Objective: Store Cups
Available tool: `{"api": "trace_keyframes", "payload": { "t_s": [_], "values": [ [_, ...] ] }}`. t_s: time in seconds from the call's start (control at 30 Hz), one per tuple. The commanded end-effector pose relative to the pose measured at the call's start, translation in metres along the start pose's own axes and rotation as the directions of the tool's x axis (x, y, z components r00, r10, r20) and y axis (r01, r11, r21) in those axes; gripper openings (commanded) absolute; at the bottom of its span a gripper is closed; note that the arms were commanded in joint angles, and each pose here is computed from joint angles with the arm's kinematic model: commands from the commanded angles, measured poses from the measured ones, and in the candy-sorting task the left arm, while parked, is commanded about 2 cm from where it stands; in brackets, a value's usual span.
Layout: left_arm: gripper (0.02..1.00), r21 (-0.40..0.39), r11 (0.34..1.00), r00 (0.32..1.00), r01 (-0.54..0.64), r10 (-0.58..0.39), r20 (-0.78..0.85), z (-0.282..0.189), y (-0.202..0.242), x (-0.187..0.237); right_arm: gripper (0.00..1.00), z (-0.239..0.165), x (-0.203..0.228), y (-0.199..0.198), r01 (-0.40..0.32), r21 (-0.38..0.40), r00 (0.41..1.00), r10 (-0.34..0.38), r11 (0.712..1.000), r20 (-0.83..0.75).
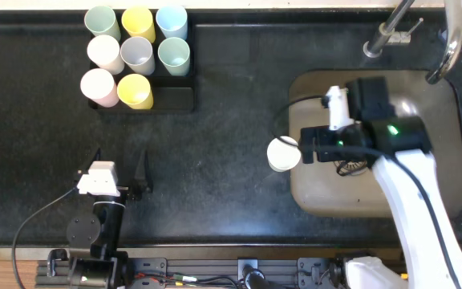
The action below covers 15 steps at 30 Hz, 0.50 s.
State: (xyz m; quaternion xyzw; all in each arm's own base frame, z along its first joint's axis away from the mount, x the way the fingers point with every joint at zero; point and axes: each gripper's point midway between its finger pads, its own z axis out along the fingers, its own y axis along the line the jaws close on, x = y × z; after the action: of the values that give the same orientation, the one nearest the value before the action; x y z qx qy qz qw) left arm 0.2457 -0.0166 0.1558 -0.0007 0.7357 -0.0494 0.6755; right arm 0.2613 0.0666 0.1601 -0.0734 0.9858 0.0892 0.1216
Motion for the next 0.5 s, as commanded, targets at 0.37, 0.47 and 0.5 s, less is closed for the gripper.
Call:
{"api": "trace_keyframes", "payload": {
  "t_s": [0.37, 0.47, 0.5],
  "values": [
    [1.0, 0.003, 1.0, 1.0, 0.008, -0.008, 0.005, 0.0, 0.0, -0.001, 0.945, 0.076, 0.0, 0.011, 0.033, 0.01, 0.969, -0.029, 0.999, -0.245],
    [1.0, 0.003, 1.0, 1.0, 0.008, -0.008, 0.005, 0.0, 0.0, -0.001, 0.827, 0.08, 0.001, 0.011, 0.038, 0.014, 0.966, -0.033, 0.999, -0.257],
    [1.0, 0.003, 1.0, 1.0, 0.008, -0.008, 0.005, 0.0, 0.0, -0.001, 0.757, 0.081, 0.001, 0.011, 0.039, 0.013, 0.966, -0.035, 0.999, -0.257]
  ]
}}
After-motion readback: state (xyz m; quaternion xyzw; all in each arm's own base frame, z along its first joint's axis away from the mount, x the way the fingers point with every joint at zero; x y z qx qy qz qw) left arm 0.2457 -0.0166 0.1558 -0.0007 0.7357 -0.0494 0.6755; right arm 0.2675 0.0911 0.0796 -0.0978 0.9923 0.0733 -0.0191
